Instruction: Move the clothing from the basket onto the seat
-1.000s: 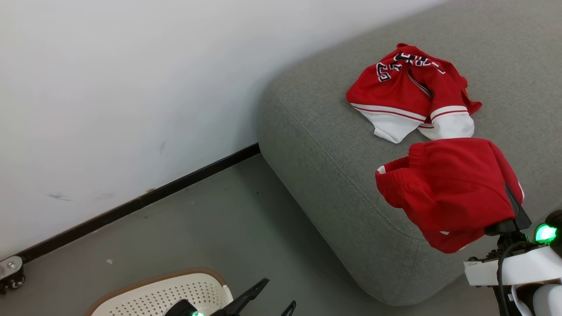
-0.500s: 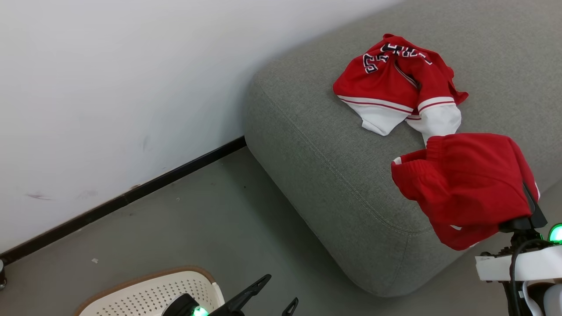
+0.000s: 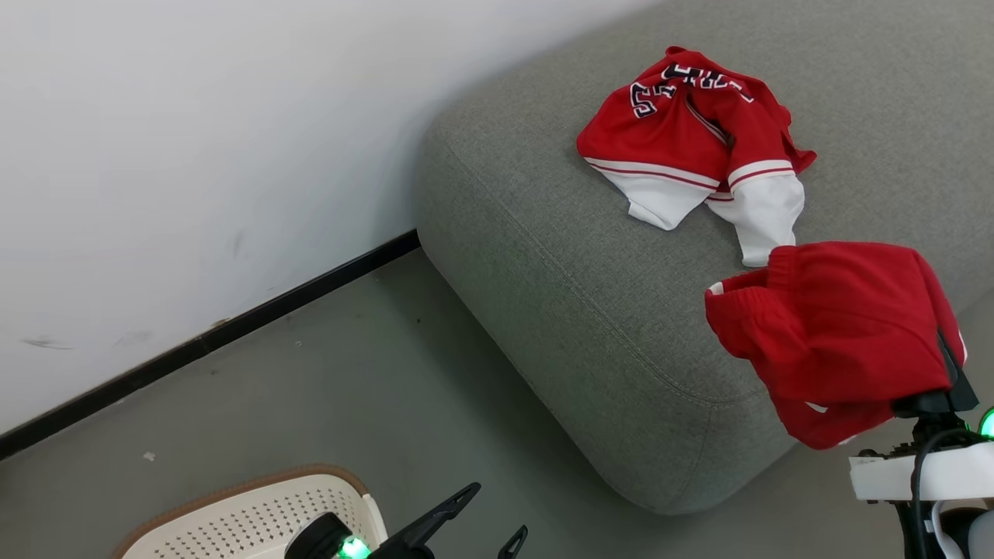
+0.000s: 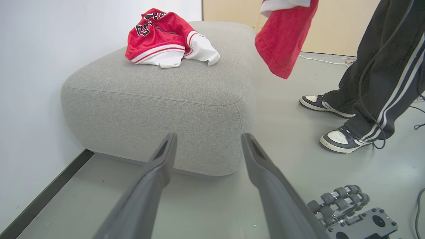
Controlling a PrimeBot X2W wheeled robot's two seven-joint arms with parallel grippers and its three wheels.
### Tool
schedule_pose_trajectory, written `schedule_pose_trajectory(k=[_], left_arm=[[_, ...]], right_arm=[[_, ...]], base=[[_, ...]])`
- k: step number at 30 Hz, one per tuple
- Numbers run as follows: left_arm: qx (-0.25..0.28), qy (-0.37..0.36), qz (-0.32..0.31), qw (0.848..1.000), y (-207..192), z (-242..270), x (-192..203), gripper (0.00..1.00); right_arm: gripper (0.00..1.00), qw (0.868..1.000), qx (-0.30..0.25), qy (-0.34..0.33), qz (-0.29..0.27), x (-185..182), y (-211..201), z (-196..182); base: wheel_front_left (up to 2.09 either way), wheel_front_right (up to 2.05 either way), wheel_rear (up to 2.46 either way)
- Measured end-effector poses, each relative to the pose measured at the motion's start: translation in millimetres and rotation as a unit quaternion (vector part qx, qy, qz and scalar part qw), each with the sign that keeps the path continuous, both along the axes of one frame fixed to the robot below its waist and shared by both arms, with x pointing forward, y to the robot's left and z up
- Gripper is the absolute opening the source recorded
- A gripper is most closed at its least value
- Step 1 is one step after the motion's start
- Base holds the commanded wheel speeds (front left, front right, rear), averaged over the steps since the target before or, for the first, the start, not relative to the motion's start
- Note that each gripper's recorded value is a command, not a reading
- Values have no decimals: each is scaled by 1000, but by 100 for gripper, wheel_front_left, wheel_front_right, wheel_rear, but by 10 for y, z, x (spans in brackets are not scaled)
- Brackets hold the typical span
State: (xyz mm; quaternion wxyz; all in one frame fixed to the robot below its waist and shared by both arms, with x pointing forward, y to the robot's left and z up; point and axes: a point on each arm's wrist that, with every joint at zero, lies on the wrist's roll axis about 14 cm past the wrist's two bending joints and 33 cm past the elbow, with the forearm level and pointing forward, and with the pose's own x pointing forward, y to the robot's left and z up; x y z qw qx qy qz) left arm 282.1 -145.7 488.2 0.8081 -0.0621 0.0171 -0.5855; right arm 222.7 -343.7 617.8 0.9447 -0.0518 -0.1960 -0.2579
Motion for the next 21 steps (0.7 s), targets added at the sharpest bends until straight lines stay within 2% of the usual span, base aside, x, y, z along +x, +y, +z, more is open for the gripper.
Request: schedule_pose_trajectory(k=[13,21], left_arm=[[15,9,-14,1000,25,-151,-1,100],[26,20,-21,999,69,-285,24,100]], right_arm=[[0,997,43,32,-54,-150,-302,-303],[0,997,45,11,-64,-4,-464,-181]], base=[[0,0,0],[0,0,0]])
